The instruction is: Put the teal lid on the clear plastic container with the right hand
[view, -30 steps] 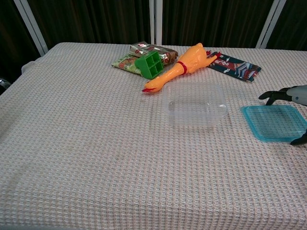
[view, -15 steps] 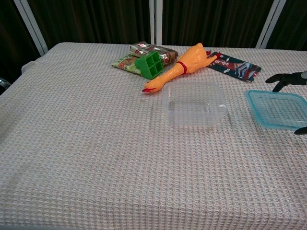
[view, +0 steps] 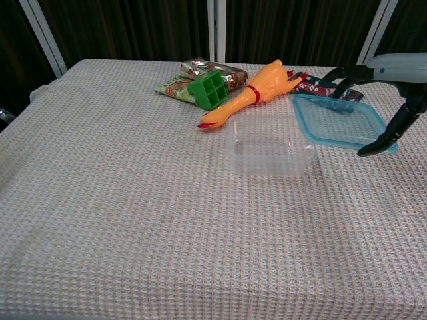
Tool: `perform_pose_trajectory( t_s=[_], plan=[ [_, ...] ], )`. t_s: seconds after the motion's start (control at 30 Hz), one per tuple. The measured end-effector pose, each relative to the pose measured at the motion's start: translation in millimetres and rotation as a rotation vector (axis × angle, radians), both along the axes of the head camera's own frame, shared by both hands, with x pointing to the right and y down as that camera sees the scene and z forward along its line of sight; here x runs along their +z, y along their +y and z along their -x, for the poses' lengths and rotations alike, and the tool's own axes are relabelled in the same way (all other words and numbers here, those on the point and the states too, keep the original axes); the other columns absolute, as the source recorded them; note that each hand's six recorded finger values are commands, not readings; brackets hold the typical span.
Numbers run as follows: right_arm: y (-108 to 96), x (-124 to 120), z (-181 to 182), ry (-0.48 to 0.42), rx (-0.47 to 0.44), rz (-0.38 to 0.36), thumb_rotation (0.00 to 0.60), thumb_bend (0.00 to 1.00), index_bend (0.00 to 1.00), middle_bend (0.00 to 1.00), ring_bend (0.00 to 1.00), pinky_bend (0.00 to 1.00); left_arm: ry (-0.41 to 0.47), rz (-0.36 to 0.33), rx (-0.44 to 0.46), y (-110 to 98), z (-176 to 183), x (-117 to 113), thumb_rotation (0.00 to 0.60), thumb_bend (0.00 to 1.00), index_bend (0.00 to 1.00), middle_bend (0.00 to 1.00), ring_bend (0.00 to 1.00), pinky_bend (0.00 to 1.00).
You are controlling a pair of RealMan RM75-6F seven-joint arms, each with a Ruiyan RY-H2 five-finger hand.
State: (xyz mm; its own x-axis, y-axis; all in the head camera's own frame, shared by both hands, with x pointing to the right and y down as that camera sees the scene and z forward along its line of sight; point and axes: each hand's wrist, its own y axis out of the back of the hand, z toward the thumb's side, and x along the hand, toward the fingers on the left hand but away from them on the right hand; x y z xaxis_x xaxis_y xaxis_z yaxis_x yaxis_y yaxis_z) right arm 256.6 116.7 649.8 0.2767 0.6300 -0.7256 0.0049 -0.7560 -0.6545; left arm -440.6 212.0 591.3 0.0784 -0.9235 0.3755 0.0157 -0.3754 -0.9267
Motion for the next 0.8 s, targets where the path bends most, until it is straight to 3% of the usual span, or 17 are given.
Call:
perform_pose_trajectory(
  t_s=[0.17,0.47,0.8],
  plan=[
    [-9,10,44,0.010,-0.030,0.015,0.600,0.07,0.03,0.34,0.00,0.00,0.005,0.001,-0.002,0,3,2,0.600,0.06,0.11,0.09,0.01,0.01],
    [-13,28,84,0.085,-0.037,0.033,0.600,0.06,0.03,0.33,0.00,0.00,0.008,0.000,0.006,-1,1,4,0.600,0.06,0.11,0.09,0.01,0.01],
    [-10,42,92,0.101,-0.007,0.036,0.600,0.06,0.03,0.32,0.00,0.00,0.010,-0.003,0.002,-1,4,5,0.600,0.06,0.11,0.09,0.01,0.01]
  ],
)
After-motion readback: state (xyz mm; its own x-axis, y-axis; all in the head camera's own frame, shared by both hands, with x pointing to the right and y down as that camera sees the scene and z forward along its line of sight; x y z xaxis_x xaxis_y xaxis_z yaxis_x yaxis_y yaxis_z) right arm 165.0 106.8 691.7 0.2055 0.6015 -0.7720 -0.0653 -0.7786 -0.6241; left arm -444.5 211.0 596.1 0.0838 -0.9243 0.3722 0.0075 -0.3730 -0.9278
